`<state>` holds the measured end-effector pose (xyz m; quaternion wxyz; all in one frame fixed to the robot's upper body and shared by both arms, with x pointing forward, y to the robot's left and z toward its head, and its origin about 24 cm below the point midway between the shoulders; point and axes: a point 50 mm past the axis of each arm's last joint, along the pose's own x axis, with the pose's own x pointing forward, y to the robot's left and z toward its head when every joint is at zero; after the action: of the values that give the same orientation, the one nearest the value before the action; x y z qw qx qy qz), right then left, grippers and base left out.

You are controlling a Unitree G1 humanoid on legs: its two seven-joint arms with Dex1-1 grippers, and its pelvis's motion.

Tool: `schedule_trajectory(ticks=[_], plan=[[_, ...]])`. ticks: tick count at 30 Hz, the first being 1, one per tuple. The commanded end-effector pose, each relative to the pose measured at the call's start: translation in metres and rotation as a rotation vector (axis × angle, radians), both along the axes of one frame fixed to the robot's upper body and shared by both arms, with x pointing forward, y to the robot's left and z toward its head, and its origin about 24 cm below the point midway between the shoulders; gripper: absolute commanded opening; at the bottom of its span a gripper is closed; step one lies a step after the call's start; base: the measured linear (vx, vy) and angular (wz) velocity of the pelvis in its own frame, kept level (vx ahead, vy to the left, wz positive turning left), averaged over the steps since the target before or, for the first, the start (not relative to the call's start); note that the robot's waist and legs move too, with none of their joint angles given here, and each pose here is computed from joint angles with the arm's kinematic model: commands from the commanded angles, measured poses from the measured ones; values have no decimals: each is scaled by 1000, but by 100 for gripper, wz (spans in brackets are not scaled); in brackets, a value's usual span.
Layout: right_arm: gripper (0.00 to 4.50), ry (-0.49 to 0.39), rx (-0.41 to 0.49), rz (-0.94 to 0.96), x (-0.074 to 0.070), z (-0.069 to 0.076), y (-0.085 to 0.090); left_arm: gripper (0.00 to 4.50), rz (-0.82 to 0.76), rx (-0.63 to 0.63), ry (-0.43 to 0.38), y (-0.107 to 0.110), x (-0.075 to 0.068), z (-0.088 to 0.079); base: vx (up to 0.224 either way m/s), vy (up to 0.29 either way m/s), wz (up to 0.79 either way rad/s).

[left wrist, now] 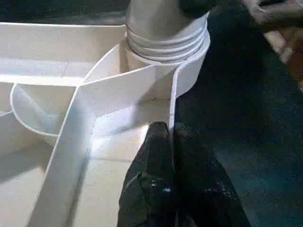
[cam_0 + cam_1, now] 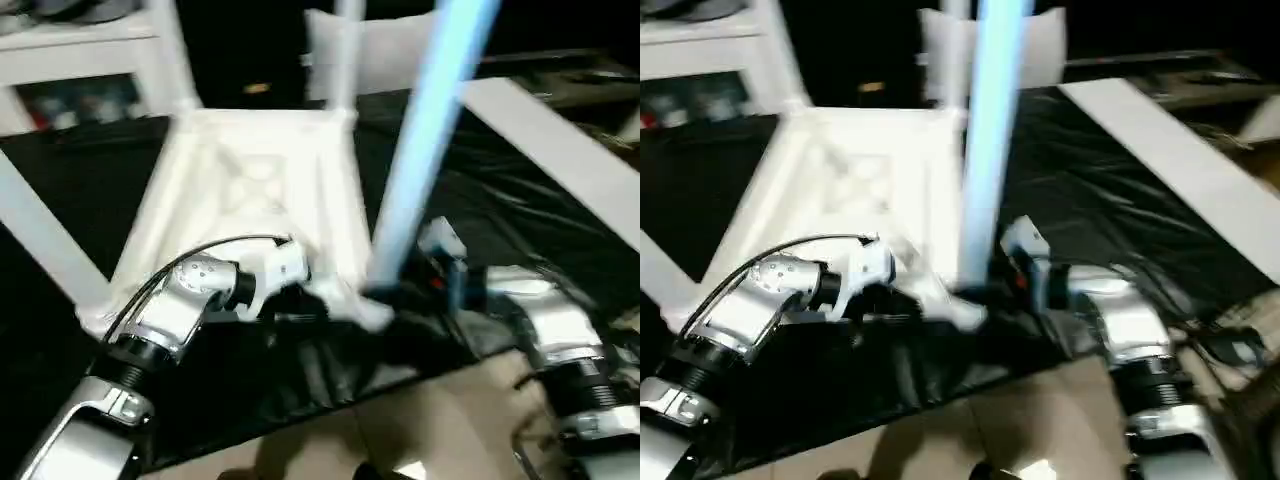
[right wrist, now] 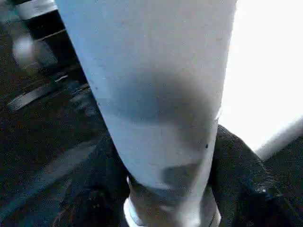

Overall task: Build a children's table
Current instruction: Rotate leg to tighten

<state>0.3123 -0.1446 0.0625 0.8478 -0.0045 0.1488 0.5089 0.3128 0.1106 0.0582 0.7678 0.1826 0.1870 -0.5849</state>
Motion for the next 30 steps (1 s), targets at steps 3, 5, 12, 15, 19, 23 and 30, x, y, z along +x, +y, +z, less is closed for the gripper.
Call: schedule_trajectory(ticks=[3,5,12,15,19,23,30], plan=[[202,101,43,-146,10,-6,31,0,105,-127,-56,-35,9,20,0,0,0],[202,131,21,-266,17,-10,39,0,198,-138,-67,-41,16,22,0,0,0],[273,98,1,-488,27,-14,51,0,365,-160,-120,-58,26,28,0,0,0],[299,74,20,-498,27,-11,51,0,343,-145,-127,-60,23,28,0,0,0],[326,28,25,-480,28,-6,47,0,317,-119,-136,-58,22,26,0,0,0],[360,-50,37,-407,25,2,28,0,248,-88,-142,-49,17,21,0,0,0],[428,-151,-48,-118,9,8,3,0,71,-34,-132,-29,6,12,0,0,0]])
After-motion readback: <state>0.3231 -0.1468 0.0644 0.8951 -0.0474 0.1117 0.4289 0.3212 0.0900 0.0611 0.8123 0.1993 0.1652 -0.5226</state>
